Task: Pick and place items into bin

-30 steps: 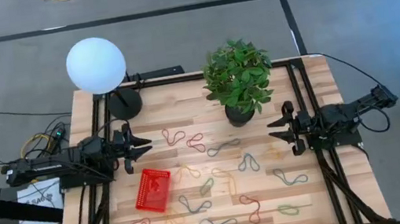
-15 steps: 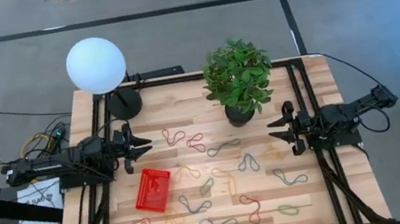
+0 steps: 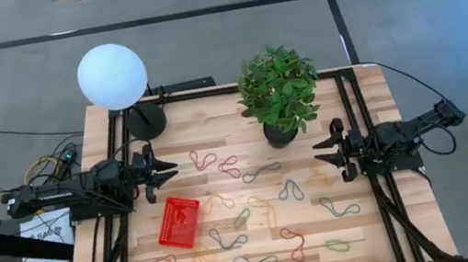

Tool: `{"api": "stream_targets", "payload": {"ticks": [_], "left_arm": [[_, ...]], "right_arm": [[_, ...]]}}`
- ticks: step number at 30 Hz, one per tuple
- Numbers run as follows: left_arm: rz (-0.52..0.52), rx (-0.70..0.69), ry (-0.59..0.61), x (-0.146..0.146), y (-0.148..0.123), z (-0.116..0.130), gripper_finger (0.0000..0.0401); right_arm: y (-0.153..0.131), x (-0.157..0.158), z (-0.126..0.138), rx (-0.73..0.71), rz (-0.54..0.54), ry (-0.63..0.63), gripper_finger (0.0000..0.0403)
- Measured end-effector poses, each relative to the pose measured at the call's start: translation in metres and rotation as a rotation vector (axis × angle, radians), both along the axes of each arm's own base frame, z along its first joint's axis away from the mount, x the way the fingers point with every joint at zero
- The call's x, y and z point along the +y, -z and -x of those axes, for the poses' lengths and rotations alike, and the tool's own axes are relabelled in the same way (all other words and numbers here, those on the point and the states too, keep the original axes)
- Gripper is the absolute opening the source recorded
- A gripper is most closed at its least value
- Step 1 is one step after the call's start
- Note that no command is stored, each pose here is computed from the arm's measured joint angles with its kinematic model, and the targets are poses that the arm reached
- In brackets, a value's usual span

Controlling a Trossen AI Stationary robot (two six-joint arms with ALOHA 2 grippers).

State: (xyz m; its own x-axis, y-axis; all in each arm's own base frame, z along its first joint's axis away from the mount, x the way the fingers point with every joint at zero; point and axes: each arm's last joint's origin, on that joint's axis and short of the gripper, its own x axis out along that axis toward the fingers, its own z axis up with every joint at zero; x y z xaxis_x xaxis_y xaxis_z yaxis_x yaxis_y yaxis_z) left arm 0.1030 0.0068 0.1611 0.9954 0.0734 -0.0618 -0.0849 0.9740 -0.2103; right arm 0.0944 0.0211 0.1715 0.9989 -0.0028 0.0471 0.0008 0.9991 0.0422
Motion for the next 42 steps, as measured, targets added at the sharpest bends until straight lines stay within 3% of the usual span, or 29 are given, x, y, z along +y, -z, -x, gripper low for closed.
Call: {"api": "stream_targets", "payload": {"ticks": [9, 14, 23, 27, 32, 39, 42], "left_arm": [[-0.005, -0.004, 0.000, 0.0000, -0.0004, 0.0000, 0.0103], [-0.142, -0.010, 0.007, 0.0000, -0.0020, -0.0001, 0.0103], [-0.159, 0.010, 0.012, -0.0001, -0.0001, 0.0000, 0.0103], [-0.118, 0.035, 0.016, -0.0004, 0.0004, 0.0000, 0.0103], [-0.226, 0.076, 0.030, -0.0005, -0.0009, 0.0012, 0.0103], [-0.238, 0.080, 0.037, -0.0007, -0.0011, 0.0013, 0.0103], [-0.273, 0.090, 0.036, -0.0005, -0.0014, 0.0015, 0.0103]], "right_arm": [[0.0000, 0.0000, 0.0000, 0.000, 0.000, 0.000, 0.0134], [-0.0001, 0.0000, 0.0000, 0.000, 0.000, 0.000, 0.0133], [0.0001, 0.0000, 0.0000, 0.000, 0.000, 0.000, 0.0133], [0.0001, 0.0000, 0.0000, 0.001, 0.000, 0.000, 0.0133], [0.0001, 0.0000, 0.0000, 0.000, 0.000, 0.000, 0.0134], [-0.0003, -0.0001, 0.0000, -0.003, 0.003, 0.002, 0.0133], [-0.0070, -0.0003, 0.0006, -0.071, -0.085, -0.002, 0.0134]]}}
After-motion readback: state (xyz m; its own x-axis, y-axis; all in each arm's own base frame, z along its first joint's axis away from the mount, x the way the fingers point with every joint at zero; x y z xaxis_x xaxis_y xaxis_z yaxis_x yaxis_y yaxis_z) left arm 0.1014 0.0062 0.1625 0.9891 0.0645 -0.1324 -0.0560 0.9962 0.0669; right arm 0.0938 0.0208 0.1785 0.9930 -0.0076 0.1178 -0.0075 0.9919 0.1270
